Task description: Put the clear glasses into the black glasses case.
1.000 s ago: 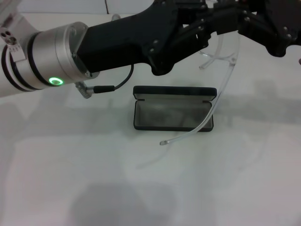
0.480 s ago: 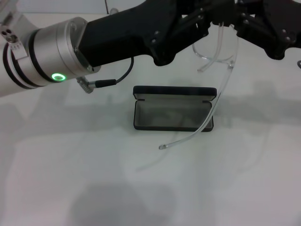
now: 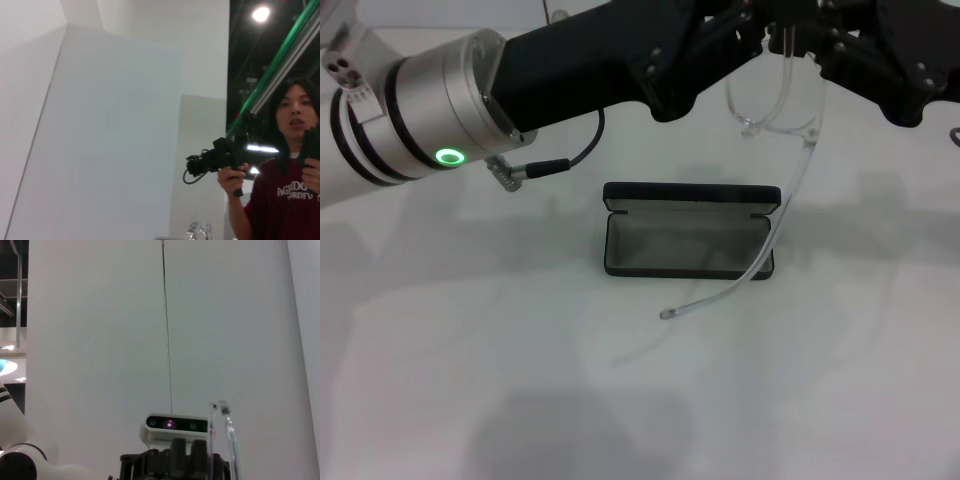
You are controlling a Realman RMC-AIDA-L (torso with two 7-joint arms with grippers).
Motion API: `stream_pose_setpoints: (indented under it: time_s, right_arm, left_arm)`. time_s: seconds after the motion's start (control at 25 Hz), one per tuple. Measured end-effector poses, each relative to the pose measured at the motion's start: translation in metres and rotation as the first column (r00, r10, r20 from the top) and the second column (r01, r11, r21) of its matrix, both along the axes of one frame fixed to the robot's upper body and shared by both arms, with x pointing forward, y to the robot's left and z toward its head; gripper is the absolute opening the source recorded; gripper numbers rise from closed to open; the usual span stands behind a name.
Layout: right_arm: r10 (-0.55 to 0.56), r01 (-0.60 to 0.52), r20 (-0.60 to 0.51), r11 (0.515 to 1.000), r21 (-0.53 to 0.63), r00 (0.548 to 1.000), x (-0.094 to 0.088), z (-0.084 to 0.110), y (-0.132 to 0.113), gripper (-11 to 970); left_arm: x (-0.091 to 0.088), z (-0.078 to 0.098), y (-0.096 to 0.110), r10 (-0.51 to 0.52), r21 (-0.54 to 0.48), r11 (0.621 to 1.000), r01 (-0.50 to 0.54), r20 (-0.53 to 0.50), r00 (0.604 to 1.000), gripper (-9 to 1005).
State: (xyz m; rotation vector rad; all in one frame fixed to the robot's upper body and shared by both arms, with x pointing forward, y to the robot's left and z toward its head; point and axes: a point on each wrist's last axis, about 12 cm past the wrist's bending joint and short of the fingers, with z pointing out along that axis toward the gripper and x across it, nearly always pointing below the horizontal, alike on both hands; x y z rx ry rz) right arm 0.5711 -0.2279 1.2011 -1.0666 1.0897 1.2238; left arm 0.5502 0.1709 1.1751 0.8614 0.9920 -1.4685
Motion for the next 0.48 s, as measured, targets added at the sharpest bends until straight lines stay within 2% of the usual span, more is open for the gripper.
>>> stream_pose_setpoints:
  time_s: [0.28, 0.48]
  right_arm:
    - [-0.003, 0.003, 0.004, 1.0, 0.001, 1.0, 0.0002, 0.0002, -0.0001, 72]
    - [-0.023, 0.023, 0.016, 1.0, 0.008, 1.0, 0.0004, 0.0, -0.0039, 72]
  left_arm:
    - [0.0012, -0.0007, 0.0001, 0.014, -0.006, 1.0, -0.014, -0.01, 1.0, 86]
    - [-0.0018, 0.0014, 0.0024, -0.015, -0.019, 1.0, 0.015, -0.001, 1.0, 86]
